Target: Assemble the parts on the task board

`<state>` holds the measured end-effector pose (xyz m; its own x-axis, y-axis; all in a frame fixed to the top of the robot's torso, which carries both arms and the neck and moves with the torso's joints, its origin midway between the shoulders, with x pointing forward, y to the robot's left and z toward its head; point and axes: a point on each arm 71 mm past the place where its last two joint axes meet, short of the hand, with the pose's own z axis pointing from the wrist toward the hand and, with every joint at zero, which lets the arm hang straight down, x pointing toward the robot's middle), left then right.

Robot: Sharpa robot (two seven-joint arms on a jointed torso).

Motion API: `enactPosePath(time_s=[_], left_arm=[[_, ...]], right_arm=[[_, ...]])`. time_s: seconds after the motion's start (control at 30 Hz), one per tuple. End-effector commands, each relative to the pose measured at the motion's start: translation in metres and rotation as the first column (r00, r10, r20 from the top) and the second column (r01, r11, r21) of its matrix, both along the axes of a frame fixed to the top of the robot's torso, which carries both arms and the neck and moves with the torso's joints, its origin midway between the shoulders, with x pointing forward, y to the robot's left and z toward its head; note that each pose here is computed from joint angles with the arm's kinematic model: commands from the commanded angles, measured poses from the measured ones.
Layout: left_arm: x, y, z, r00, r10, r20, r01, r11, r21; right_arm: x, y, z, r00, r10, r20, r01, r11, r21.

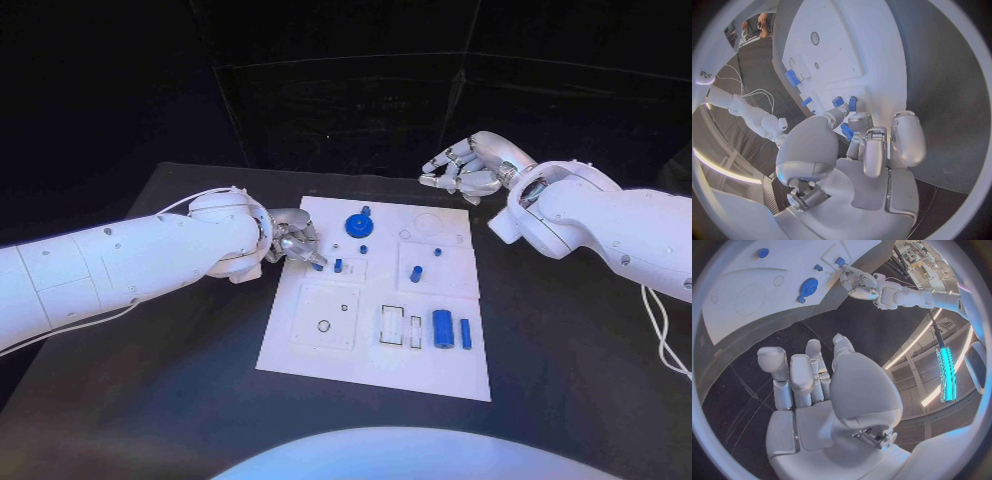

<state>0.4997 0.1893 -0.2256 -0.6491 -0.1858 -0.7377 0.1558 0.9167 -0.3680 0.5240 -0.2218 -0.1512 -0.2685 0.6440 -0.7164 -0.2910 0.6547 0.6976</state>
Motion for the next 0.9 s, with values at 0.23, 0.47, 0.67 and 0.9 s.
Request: enactPosePath(time_s=[0.23, 0.47, 0.67, 0.9], left_arm=[[0.0012, -0.0013, -0.0008, 1.0, -0.002, 0.003, 0.002, 1.0, 0.002], [0.0026, -0.001, -0.0002, 1.0, 0.007, 0.014, -0.007, 1.0, -0.004], [0.0032, -0.0017, 0.0001, 1.0, 0.011, 0.021, -0.011, 1.0, -0.007], [0.0041, -0.0021, 0.0002, 1.0, 0.014, 0.024, -0.014, 1.0, -0.009]], right_arm=[[-0.0003, 0.0014, 0.0016, 1.0, 0.01, 0.007, -0.01, 1.0, 0.001], [-0.0004, 0.0013, 0.0016, 1.0, 0.01, 0.007, -0.01, 1.0, 0.001], [-0.0005, 0.0013, 0.0016, 1.0, 0.01, 0.007, -0.01, 1.0, 0.001], [-0.0006, 0.0014, 0.0016, 1.0, 0.01, 0.006, -0.01, 1.0, 0.001]])
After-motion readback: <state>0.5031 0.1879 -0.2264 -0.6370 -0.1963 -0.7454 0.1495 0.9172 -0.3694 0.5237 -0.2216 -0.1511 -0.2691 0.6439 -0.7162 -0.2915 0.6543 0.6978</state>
